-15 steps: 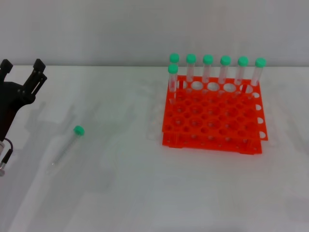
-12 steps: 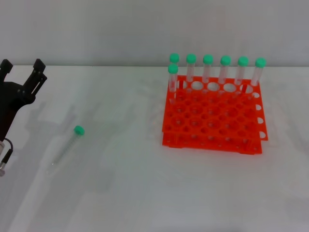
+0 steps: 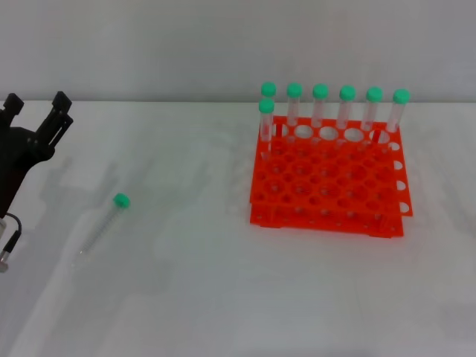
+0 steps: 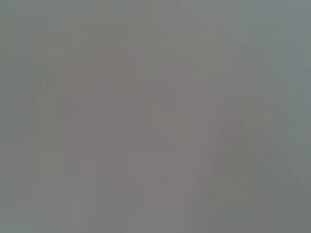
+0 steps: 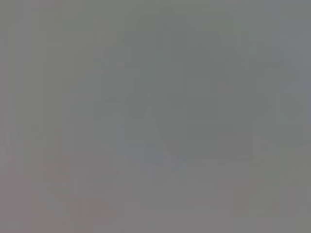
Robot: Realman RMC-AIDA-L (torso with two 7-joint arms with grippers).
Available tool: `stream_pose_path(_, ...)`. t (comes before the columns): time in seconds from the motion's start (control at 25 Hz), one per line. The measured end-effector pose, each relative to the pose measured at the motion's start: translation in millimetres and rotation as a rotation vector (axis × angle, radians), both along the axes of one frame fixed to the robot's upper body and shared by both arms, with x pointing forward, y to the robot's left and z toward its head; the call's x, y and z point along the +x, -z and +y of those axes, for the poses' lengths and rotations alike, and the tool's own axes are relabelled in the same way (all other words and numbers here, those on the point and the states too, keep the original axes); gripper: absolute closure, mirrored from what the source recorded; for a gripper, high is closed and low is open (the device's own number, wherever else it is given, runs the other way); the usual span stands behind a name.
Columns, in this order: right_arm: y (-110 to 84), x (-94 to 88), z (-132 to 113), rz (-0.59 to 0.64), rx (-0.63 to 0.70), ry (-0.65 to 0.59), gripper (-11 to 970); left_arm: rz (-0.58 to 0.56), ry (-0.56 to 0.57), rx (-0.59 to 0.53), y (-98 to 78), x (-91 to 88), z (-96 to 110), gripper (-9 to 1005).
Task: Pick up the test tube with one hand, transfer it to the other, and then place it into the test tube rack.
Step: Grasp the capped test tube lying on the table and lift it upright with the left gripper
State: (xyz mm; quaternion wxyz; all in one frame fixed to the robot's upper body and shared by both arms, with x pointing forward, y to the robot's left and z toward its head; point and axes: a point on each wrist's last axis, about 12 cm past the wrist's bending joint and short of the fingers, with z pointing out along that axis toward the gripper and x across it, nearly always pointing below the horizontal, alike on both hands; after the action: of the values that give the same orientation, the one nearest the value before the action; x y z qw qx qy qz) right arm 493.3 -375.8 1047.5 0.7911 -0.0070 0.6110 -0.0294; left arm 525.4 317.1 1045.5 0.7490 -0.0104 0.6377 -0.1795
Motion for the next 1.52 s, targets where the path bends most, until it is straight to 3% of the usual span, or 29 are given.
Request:
stream_pose_path(0.32,-3.8,3.4,-6,-0.006,-0.016,0.021,79,0.085,0.122,-0.058,-8.7,9.3,18,104)
stream_pose_path(0.48,-8.1,7.1,-10,-0.016,-0.033,0.027,80,0.142,0.21,-0.081,-27.5,17.8,37,104)
stream_pose_path(0.84,-7.3,11.0,-14,0.012,-0.048,0.043,79,0.493,0.379,-0.057,-76.6,50.7,62,105)
stream_pose_path(1.24,-10.2,16.6,-16,0.015,-0.059,0.054,79,0.982,0.397,0.106,-129.3,76.9,49,105)
stream_pose_path(1.52,-12.0,17.4,-20,0.007,-0.051,0.077,80,1.223,0.375,0.249,-141.3,83.5,37,106)
